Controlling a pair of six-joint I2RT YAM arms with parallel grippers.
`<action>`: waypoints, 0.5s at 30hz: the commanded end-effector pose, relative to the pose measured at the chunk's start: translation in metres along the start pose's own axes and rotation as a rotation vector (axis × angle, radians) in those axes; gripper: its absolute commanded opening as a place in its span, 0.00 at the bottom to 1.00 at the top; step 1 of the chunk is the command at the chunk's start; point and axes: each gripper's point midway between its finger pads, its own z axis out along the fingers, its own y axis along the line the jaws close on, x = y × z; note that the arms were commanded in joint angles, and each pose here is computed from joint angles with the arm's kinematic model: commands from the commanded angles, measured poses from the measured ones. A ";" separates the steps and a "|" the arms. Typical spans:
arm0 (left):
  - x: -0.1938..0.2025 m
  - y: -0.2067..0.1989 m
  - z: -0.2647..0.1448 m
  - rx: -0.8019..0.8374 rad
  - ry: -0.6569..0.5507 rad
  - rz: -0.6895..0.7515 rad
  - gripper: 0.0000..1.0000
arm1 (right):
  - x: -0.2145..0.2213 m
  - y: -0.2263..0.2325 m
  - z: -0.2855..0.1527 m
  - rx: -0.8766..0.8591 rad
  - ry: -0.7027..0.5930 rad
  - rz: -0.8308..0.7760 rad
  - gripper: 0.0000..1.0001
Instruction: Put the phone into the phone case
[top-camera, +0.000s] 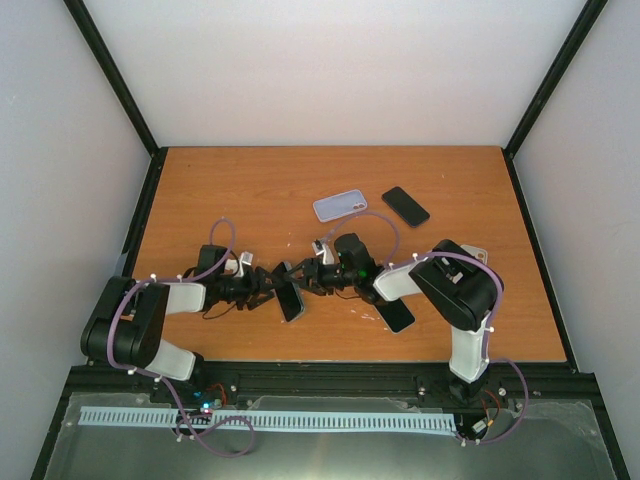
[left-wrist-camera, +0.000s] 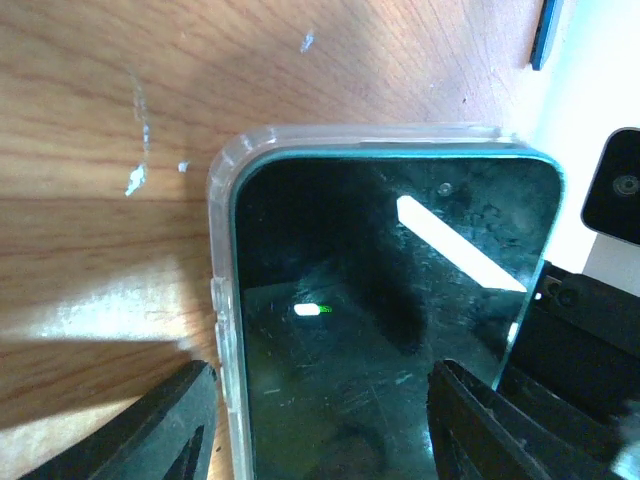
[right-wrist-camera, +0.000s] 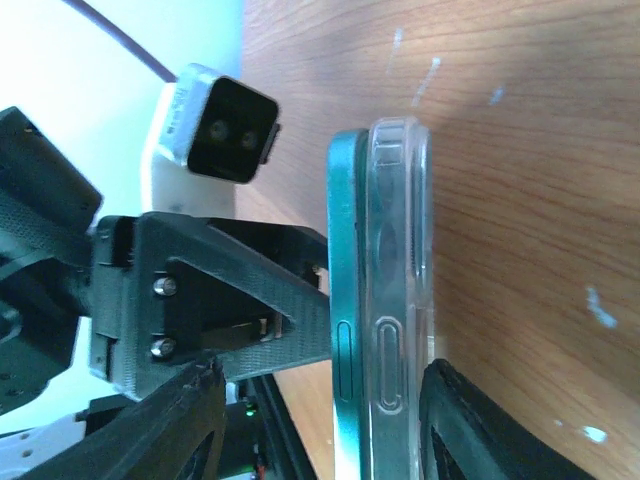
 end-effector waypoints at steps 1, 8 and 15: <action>0.004 -0.002 0.000 0.006 0.014 0.008 0.58 | 0.003 -0.002 -0.002 0.049 0.004 -0.056 0.51; 0.004 -0.001 0.001 0.001 0.014 0.004 0.58 | 0.001 -0.006 0.001 0.076 0.014 -0.068 0.30; 0.004 0.001 0.001 -0.003 0.014 -0.001 0.57 | 0.002 -0.001 0.002 0.044 0.023 -0.068 0.05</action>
